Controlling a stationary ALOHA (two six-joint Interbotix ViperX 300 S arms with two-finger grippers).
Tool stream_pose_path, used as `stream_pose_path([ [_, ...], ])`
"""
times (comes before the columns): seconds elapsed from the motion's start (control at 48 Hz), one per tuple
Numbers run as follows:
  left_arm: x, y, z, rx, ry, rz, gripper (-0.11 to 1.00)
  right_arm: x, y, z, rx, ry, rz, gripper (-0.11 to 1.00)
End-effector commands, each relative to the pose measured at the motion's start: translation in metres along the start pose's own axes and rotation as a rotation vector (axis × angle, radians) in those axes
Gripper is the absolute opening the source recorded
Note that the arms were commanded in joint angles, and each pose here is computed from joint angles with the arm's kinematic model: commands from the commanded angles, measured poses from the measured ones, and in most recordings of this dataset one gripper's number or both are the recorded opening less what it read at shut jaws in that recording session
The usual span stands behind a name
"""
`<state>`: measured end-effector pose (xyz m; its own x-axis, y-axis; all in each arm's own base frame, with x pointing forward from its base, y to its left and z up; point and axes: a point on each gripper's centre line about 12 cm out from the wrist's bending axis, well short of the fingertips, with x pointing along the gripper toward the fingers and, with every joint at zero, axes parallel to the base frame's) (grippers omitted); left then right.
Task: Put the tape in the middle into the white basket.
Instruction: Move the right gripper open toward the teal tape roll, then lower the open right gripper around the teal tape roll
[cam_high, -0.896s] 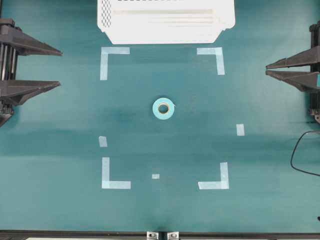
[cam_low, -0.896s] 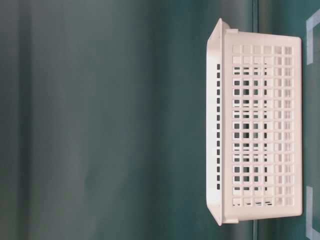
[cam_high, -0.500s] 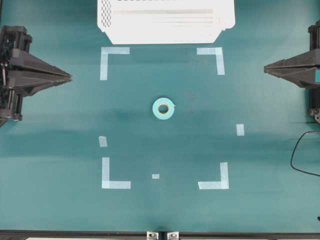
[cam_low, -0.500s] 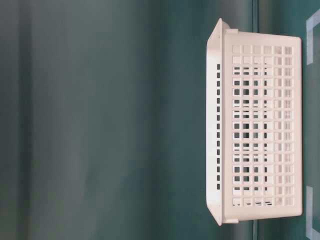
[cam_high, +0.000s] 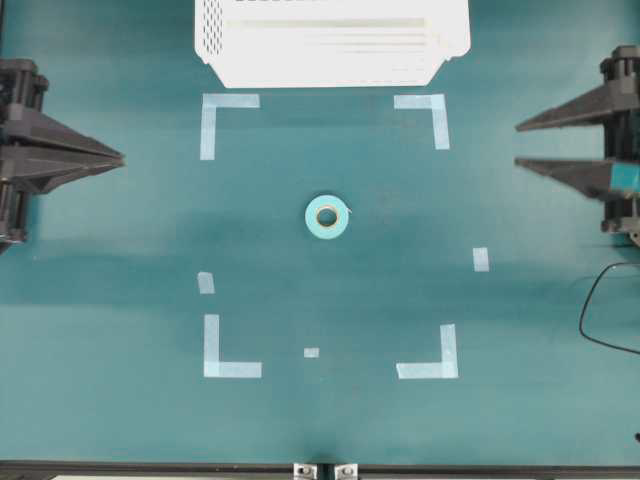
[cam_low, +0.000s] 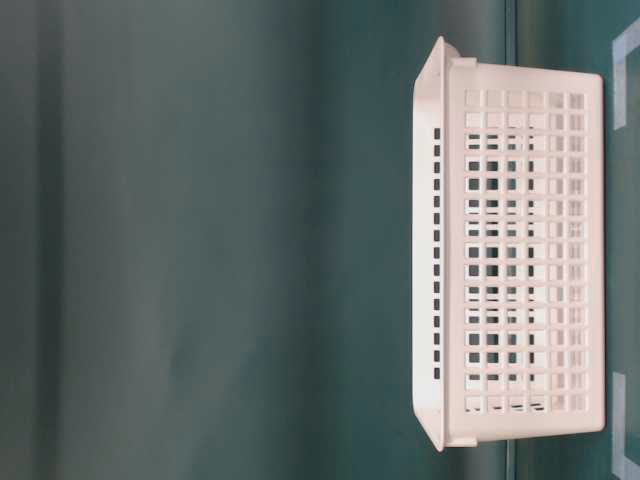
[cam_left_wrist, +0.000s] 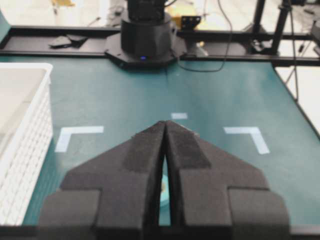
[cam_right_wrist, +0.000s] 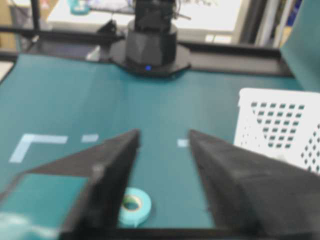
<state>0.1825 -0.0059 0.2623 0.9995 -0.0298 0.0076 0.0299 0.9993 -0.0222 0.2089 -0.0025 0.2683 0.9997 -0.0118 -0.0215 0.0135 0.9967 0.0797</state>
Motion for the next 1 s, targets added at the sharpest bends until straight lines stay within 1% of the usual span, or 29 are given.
stream_pose_path([
  [0.0,-0.006,0.001,0.005,-0.003,-0.015,0.004,-0.1,0.006,0.0,0.006,0.005,-0.008,-0.001,0.78],
  [0.063,-0.011,0.001,0.002,-0.005,0.009,0.007,-0.1,0.01,0.0,0.006,0.006,0.003,-0.003,0.91],
  [0.104,-0.014,0.002,-0.001,-0.005,0.032,0.01,-0.1,0.013,0.0,0.005,0.006,0.012,-0.003,0.97],
  [0.125,-0.015,0.002,-0.003,-0.005,0.049,0.013,-0.1,0.015,0.0,0.005,0.008,0.017,-0.004,0.98],
  [0.25,-0.021,0.004,-0.019,-0.009,0.154,0.026,-0.1,0.025,-0.001,0.002,0.006,0.043,-0.007,0.97],
  [0.354,-0.026,0.005,-0.029,-0.011,0.199,0.03,-0.1,0.037,-0.001,-0.003,0.008,0.081,-0.011,0.97],
  [0.75,-0.041,0.007,-0.067,-0.003,0.258,0.042,-0.1,0.09,-0.003,-0.028,0.008,0.227,-0.023,0.97],
  [0.834,-0.045,0.008,-0.072,-0.006,0.264,0.045,-0.1,0.1,-0.003,-0.035,0.011,0.255,-0.024,0.97],
  [0.98,-0.047,0.007,-0.072,-0.007,0.249,0.045,-0.1,0.114,-0.005,-0.047,0.02,0.298,-0.031,0.97],
])
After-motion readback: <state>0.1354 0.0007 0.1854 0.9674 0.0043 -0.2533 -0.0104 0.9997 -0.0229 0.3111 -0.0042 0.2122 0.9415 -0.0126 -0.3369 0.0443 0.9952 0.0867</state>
